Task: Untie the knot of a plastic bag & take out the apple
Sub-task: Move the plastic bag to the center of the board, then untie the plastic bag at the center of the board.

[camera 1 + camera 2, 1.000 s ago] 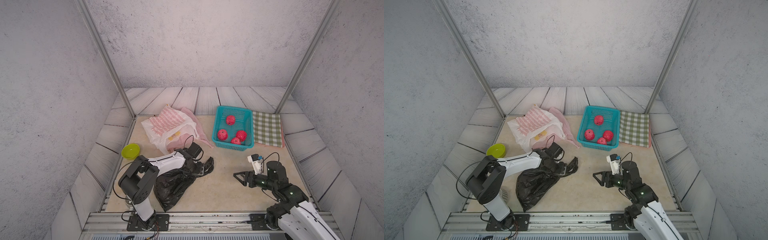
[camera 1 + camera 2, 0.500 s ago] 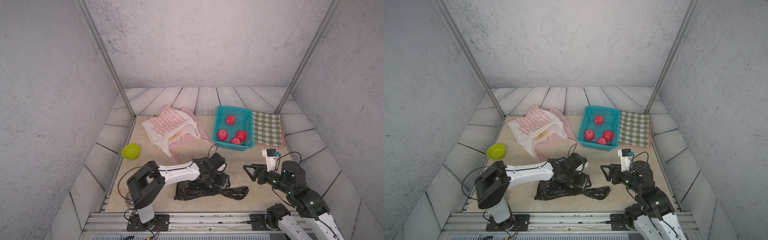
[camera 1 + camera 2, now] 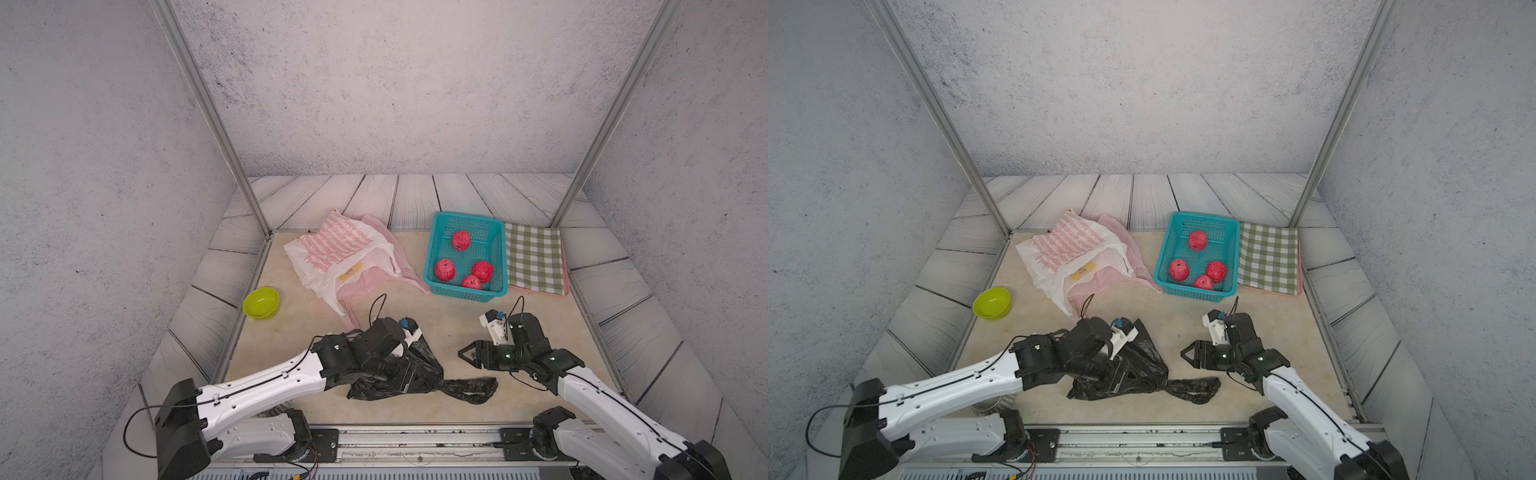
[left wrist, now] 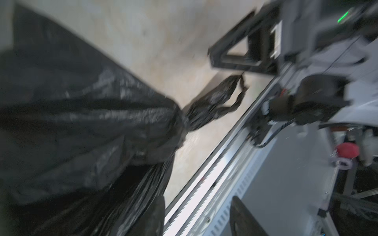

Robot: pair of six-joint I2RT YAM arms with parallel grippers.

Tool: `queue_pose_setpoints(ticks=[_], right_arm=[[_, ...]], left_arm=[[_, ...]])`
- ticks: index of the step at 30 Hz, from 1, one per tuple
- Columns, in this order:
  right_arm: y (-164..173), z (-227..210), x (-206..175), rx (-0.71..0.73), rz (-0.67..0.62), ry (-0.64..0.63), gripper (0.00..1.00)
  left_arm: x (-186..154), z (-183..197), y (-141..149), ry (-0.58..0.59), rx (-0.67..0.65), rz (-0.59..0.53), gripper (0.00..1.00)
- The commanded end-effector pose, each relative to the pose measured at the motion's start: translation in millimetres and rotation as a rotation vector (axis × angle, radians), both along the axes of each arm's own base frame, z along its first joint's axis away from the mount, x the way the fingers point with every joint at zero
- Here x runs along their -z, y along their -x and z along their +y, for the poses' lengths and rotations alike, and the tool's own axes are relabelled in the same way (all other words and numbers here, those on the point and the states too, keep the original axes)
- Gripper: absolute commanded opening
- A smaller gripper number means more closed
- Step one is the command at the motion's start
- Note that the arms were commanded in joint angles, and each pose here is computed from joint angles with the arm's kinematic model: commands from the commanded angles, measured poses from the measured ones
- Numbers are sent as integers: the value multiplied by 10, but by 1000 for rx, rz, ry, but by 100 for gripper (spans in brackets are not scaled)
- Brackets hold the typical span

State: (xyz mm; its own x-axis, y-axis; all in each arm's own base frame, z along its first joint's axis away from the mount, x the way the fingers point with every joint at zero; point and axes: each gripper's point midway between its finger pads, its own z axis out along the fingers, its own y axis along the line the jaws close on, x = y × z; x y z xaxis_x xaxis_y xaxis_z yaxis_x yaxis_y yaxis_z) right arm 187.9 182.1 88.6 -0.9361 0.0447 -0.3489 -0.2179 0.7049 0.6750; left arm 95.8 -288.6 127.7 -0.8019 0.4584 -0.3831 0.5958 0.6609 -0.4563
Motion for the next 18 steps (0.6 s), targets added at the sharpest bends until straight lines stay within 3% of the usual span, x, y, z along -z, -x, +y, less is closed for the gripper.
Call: queue_pose_setpoints(ticks=[1,8,12,18], right_arm=[[-25,259,-128,-83,-36,-96,67],[99,515,117,-125,4,-67,67],[92,576,207,-117,-7,-33,66],[64,684,376,-123,24,-9,60]], left_arm=[[147,108,-8,-116,-13,-107,53],[346,186,-150,-341,-41,-281,54],[330,53,-153,-352,-14,-347,56],[481,-179,-48,-338,78,-352,59]])
